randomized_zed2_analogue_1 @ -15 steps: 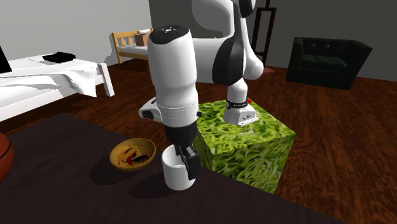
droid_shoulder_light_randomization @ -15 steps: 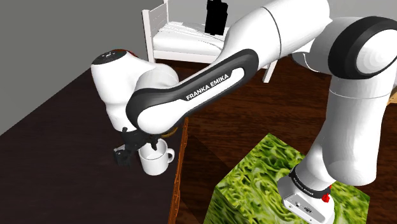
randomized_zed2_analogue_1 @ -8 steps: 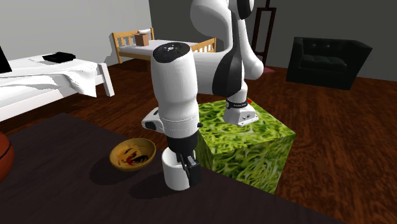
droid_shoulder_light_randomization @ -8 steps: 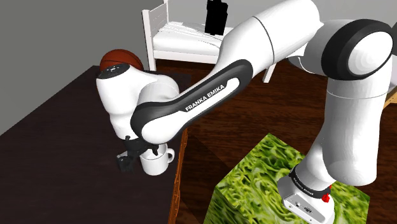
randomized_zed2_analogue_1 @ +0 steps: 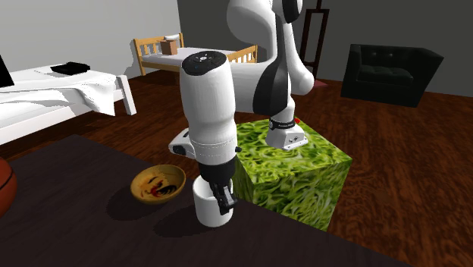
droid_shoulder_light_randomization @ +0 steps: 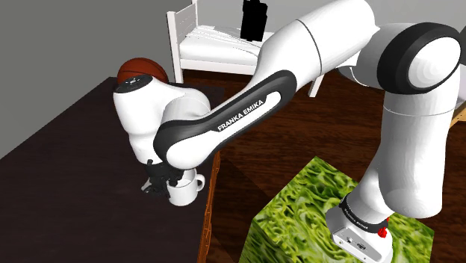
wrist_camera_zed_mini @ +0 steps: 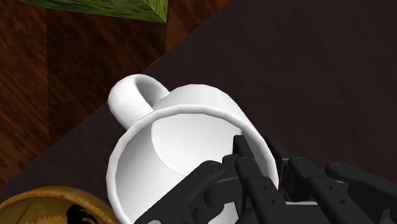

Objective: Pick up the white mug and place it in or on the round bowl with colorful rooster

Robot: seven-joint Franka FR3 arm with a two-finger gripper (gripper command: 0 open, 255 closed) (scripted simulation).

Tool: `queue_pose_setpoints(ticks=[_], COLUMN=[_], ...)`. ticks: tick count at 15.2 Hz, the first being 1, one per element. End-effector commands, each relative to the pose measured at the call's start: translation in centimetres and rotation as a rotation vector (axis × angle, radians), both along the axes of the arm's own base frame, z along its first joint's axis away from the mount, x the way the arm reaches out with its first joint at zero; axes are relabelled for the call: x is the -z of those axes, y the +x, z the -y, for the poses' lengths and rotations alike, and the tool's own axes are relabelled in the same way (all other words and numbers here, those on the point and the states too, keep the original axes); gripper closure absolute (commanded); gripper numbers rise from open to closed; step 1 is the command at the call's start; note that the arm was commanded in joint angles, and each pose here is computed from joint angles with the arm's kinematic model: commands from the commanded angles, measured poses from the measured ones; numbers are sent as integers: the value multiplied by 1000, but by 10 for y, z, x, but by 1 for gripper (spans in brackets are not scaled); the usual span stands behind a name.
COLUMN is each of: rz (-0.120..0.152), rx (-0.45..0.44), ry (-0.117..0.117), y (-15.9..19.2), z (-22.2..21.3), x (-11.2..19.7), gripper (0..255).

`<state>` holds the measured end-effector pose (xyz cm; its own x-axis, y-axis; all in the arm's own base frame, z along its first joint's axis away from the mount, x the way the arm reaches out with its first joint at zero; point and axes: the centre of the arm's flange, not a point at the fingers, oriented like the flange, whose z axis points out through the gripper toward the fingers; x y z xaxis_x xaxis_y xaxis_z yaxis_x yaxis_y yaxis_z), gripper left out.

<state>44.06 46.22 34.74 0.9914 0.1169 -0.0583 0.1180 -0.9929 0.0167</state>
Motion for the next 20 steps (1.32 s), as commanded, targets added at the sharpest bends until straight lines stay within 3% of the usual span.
queue_pose_setpoints(ticks=[1, 7, 20], rz=[0, 0, 0], rx=[0, 0, 0], ry=[0, 0, 0], y=[0, 0, 0], z=[0, 0, 0], x=[0, 0, -69], gripper=[255, 255, 255])
